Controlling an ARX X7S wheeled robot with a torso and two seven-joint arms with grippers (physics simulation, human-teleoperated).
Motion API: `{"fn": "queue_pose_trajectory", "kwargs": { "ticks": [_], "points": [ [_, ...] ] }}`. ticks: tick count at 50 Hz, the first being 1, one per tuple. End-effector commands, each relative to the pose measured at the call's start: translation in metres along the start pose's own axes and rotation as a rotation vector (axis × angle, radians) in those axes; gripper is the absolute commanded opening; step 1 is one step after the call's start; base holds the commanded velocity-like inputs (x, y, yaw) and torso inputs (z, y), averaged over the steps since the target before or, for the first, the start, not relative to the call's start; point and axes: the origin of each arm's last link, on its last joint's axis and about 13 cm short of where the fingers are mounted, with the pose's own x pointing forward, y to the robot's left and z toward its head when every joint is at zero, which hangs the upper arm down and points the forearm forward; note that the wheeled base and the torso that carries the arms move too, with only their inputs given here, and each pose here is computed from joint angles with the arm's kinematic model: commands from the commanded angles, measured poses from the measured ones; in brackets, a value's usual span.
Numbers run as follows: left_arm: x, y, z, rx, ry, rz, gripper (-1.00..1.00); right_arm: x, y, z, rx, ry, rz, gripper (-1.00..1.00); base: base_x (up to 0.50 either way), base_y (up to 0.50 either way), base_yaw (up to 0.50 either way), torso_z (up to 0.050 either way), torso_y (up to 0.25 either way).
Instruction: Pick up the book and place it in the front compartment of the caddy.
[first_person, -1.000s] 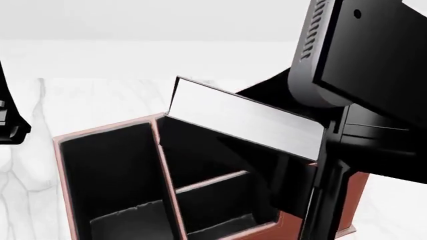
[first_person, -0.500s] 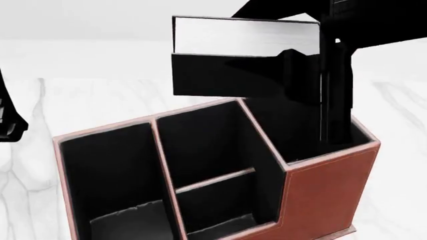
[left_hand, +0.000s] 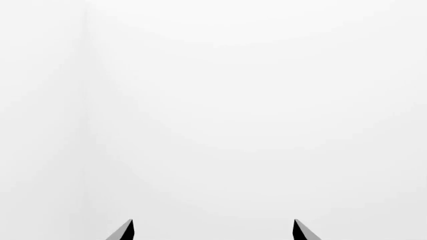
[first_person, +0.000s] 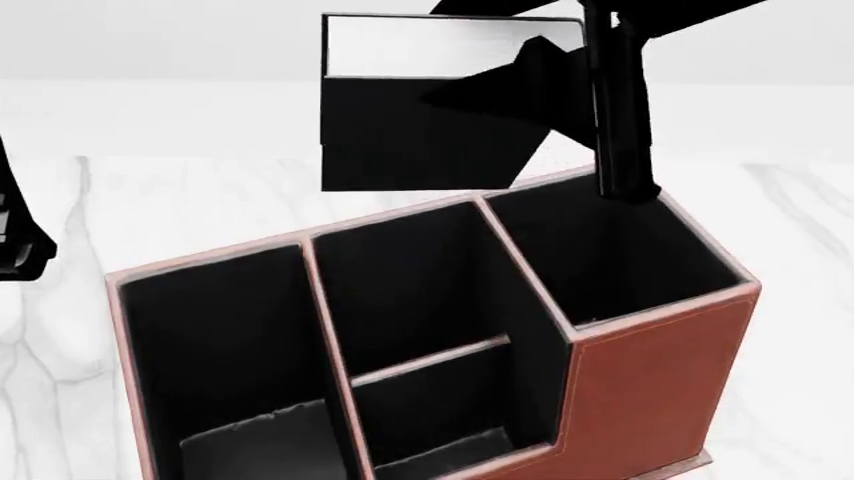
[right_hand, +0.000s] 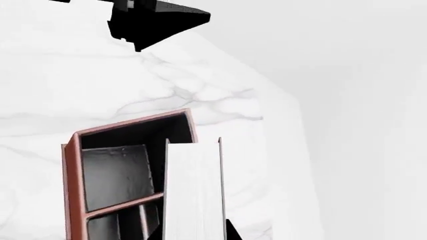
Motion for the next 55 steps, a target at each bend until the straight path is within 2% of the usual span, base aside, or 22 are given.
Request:
{"fn": "queue_pose_trajectory", "kwargs": {
  "ticks": [1,6,21,44,55],
  "points": [
    [0.001,0.002,0.001,-0.022,-0.014,0.01,1.0,0.011,-0.016,-0.001,0.059,-0.074,0.061,-1.0,0.0,0.0,0.0,0.0,0.0],
    [0.0,0.001,0.001,-0.022,-0.013,0.01,1.0,0.014,-0.02,-0.008,0.105,-0.07,0.083,-1.0,0.0,0.0,0.0,0.0,0.002],
    [0.002,0.003,0.001,-0.02,-0.015,0.015,1.0,0.026,-0.03,-0.023,0.146,0.007,0.126,-1.0,0.0,0.0,0.0,0.001,0.001],
    [0.001,0.004,-0.001,-0.022,-0.009,0.019,1.0,0.051,-0.027,-0.042,0.211,0.03,0.199,-1.0,0.0,0.0,0.0,0.0,0.001],
    [0.0,0.005,-0.002,-0.025,-0.005,0.021,1.0,0.06,-0.028,-0.047,0.212,0.024,0.201,-1.0,0.0,0.0,0.0,0.0,0.001]
  ]
}}
